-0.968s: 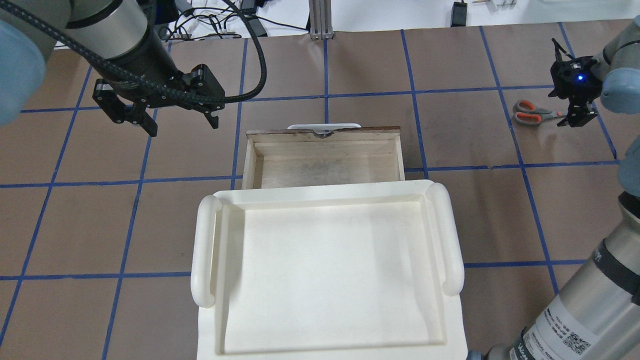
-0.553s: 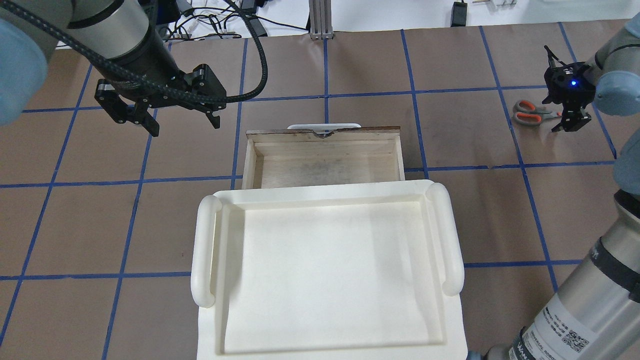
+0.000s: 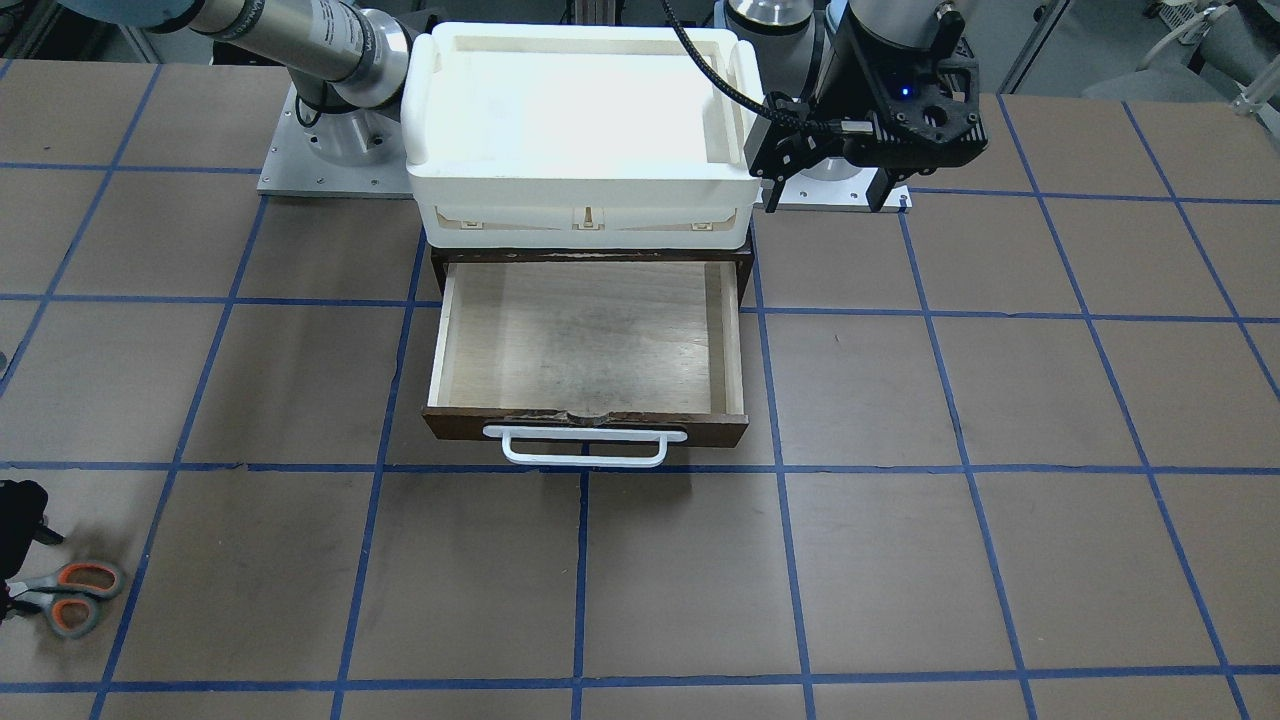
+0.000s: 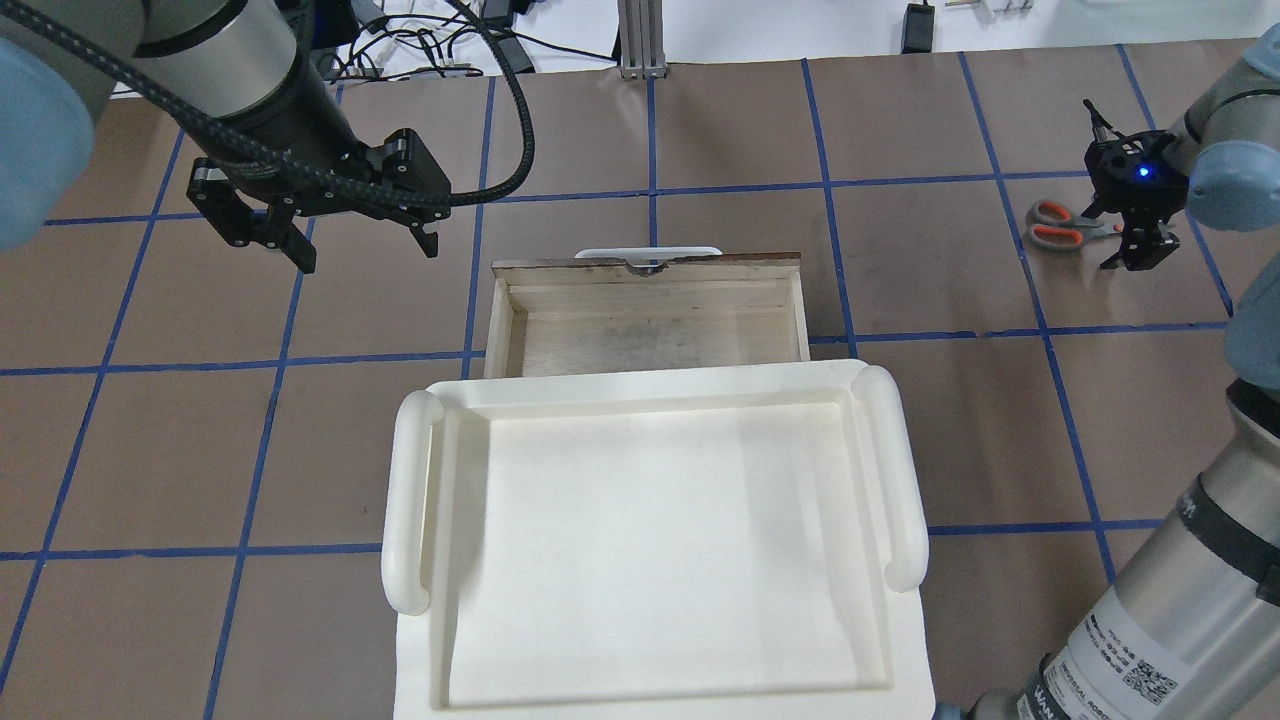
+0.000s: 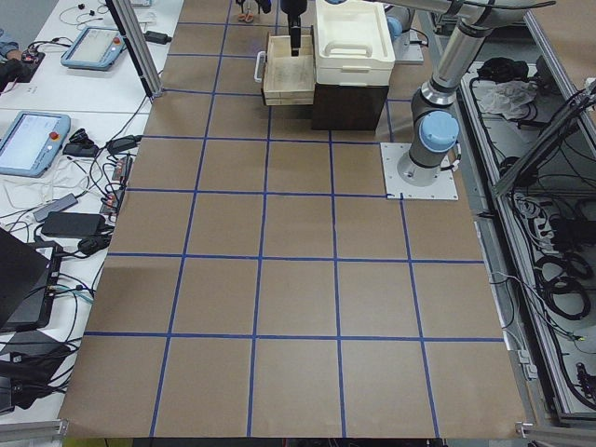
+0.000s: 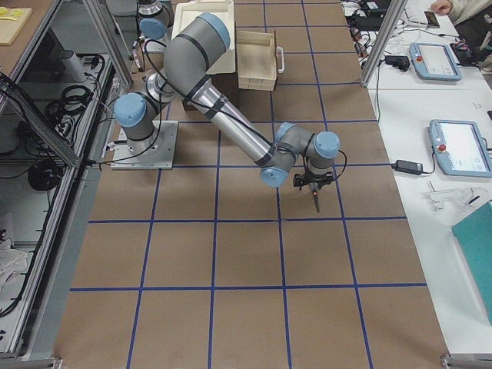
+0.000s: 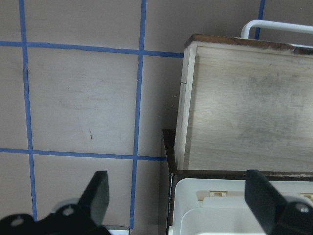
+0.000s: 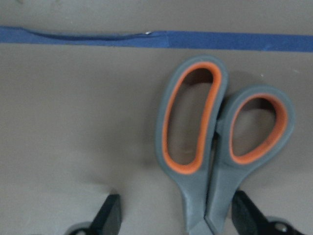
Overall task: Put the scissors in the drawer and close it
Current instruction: 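Lower the right gripper and close it on the scissors handles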
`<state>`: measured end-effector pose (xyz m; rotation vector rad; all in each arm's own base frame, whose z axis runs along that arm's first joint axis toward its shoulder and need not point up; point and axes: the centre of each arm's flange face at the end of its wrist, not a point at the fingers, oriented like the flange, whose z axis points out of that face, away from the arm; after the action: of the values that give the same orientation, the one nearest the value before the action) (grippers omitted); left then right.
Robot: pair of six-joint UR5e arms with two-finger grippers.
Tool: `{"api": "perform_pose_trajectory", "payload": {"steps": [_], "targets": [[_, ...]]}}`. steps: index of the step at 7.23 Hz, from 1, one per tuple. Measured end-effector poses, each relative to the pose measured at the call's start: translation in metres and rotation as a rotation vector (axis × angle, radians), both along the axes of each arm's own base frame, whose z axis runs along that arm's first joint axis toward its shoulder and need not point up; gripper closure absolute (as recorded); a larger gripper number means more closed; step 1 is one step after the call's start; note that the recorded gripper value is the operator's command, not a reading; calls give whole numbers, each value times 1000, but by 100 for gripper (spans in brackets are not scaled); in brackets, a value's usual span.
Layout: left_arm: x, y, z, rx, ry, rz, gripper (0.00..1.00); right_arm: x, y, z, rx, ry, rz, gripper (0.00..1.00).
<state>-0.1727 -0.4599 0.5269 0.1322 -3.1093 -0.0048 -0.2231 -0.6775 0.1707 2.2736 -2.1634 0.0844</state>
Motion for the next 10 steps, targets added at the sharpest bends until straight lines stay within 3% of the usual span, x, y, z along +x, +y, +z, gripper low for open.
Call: {"api": "perform_pose_trajectory", "payload": {"steps": [3, 6, 7, 8, 9, 10], "targets": [[0, 1, 1, -1, -1, 0, 0, 15, -3, 11, 21, 52, 37, 100], [0, 1, 1, -1, -1, 0, 0, 32, -3, 56, -21, 79, 61, 100], [0, 1, 0, 0, -1, 0, 0, 40, -2, 73, -38, 83, 67, 65], [0, 1, 1, 0, -2, 0, 0, 44, -2, 78, -43, 83, 70, 18], [0, 1, 1, 0, -2, 0, 0, 44, -3, 75, -41, 80, 75, 6], [0, 1, 1, 0, -2, 0, 0, 44, -3, 68, -33, 75, 88, 11]]}}
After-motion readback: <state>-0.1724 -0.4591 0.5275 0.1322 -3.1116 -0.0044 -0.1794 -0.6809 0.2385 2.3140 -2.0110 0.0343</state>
